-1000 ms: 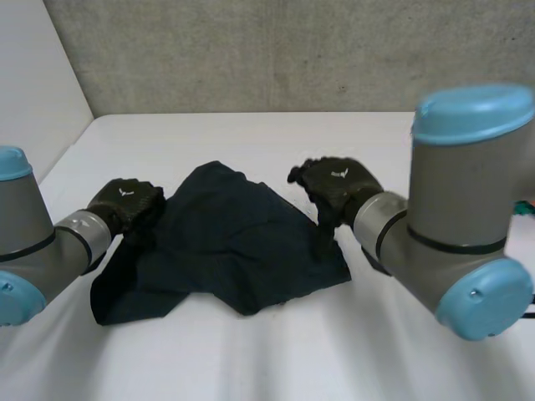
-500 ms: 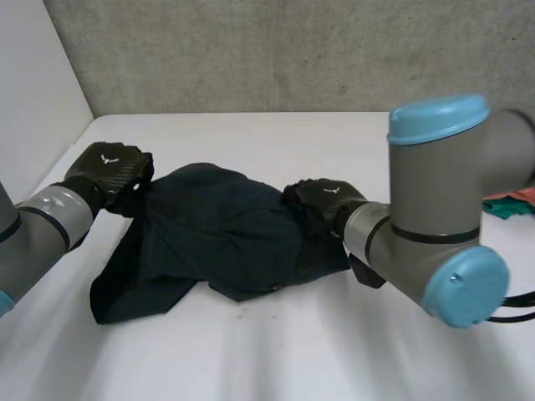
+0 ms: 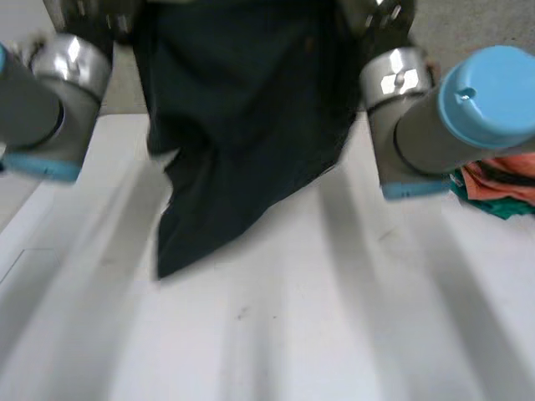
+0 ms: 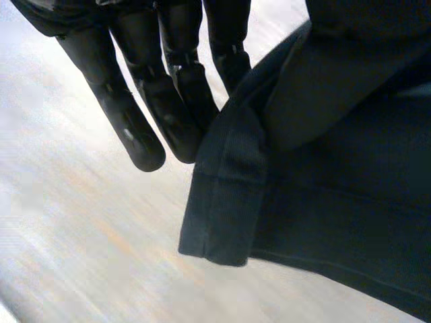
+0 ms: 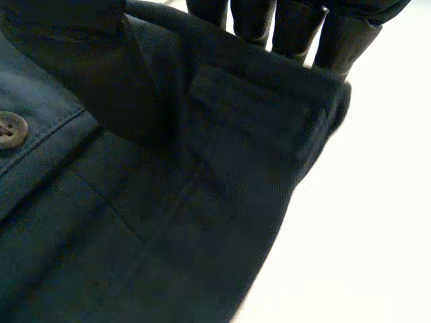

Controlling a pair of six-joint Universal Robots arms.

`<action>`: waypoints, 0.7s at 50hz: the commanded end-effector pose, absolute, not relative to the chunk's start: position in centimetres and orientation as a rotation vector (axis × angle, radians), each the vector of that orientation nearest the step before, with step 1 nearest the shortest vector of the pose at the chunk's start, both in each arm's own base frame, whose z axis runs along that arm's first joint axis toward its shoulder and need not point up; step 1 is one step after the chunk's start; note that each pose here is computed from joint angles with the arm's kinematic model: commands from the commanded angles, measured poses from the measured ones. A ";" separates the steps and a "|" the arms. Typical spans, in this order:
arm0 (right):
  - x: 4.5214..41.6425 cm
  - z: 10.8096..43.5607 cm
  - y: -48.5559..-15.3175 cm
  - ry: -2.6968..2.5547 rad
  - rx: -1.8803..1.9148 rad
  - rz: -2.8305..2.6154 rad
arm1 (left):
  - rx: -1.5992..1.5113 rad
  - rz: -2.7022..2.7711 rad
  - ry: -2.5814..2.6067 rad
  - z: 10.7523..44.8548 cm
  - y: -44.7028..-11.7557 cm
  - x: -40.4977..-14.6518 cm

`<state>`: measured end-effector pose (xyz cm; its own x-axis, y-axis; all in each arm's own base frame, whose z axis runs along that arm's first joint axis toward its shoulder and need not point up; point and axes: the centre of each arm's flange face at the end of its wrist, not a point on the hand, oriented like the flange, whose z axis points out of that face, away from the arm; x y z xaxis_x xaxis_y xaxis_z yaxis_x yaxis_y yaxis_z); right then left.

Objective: Fold the laundry.

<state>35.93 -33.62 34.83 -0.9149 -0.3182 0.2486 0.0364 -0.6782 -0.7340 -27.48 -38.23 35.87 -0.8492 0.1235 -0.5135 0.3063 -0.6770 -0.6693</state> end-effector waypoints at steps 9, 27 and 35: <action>33.6 32.8 -37.2 1.178 -0.539 -2.754 | 0.604 -2.837 1.069 35.9 -37.5 -27.9; 30.0 20.5 -31.1 2.112 -1.228 -2.108 | 1.144 -2.204 1.988 19.1 -27.4 -28.4; 27.4 21.8 -25.7 2.328 -1.382 -1.732 | 1.412 -1.826 2.061 20.0 -20.4 -25.5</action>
<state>29.41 -29.91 20.53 -0.6867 -0.4790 0.5468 -0.5811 -0.0903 -0.8088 -27.70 -25.45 19.06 -0.7019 0.5060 -0.5013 0.4816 -0.1813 -0.8574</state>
